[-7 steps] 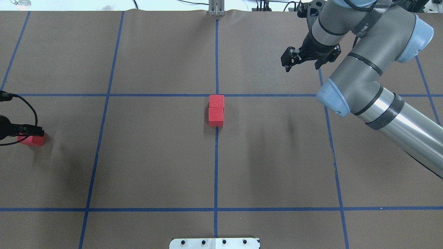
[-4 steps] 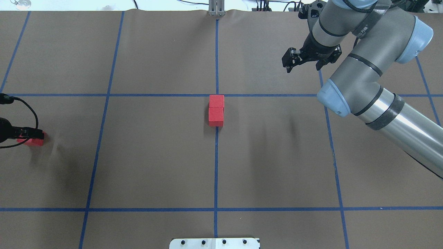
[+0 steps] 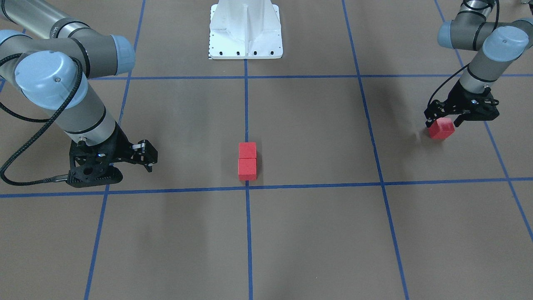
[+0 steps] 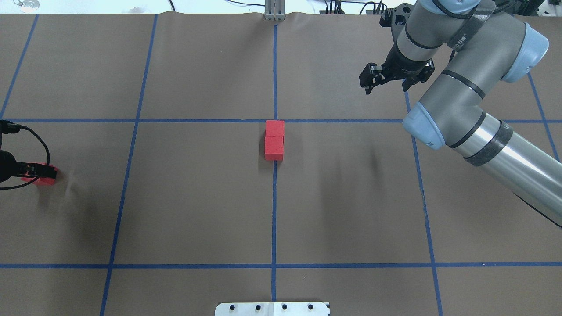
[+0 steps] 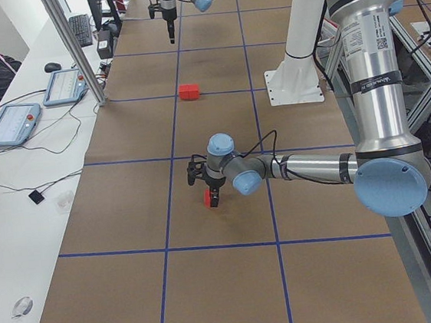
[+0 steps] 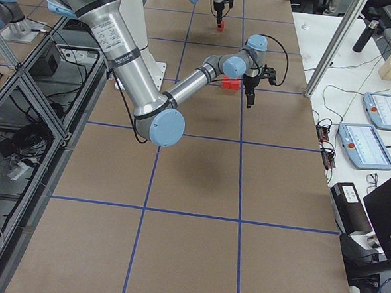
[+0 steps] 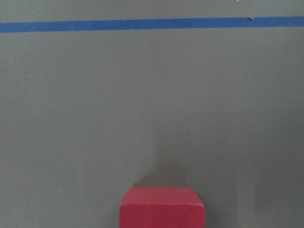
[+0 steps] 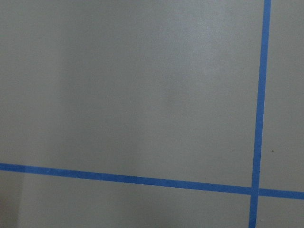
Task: Form red blocks into L shape at center
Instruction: 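Lower the left gripper onto the last red cube and grasp it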
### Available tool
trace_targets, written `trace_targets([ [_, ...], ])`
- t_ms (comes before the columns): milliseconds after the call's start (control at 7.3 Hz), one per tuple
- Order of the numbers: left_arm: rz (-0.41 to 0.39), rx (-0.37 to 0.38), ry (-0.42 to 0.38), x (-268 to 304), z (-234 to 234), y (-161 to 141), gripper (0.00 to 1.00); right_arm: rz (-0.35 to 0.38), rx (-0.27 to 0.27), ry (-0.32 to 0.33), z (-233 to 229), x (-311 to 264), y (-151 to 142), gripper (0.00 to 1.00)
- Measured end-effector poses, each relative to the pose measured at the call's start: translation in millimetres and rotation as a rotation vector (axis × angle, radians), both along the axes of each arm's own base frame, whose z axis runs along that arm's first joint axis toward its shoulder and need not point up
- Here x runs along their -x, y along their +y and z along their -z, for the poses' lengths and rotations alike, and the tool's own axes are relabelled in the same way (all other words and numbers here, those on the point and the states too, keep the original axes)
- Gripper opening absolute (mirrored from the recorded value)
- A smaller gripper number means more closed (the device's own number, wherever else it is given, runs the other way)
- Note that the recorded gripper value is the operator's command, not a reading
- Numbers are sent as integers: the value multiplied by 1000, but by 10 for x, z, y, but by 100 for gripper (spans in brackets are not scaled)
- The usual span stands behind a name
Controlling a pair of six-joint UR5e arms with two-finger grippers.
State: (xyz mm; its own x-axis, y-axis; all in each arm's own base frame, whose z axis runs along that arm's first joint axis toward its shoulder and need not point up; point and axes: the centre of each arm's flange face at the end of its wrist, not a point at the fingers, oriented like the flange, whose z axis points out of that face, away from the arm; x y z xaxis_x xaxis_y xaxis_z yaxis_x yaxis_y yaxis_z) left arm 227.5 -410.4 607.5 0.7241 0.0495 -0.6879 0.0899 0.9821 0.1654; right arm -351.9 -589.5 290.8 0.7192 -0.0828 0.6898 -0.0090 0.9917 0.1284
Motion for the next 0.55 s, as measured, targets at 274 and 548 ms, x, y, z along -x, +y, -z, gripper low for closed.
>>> trace_targets([
  [274, -18, -13, -8, -27, -34, -28, 99, 0, 1, 2, -11, 5, -2, 99],
  [548, -22, -14, -8, -42, -36, -38, 99, 1, 4, 5, -33, 15, -9, 99],
])
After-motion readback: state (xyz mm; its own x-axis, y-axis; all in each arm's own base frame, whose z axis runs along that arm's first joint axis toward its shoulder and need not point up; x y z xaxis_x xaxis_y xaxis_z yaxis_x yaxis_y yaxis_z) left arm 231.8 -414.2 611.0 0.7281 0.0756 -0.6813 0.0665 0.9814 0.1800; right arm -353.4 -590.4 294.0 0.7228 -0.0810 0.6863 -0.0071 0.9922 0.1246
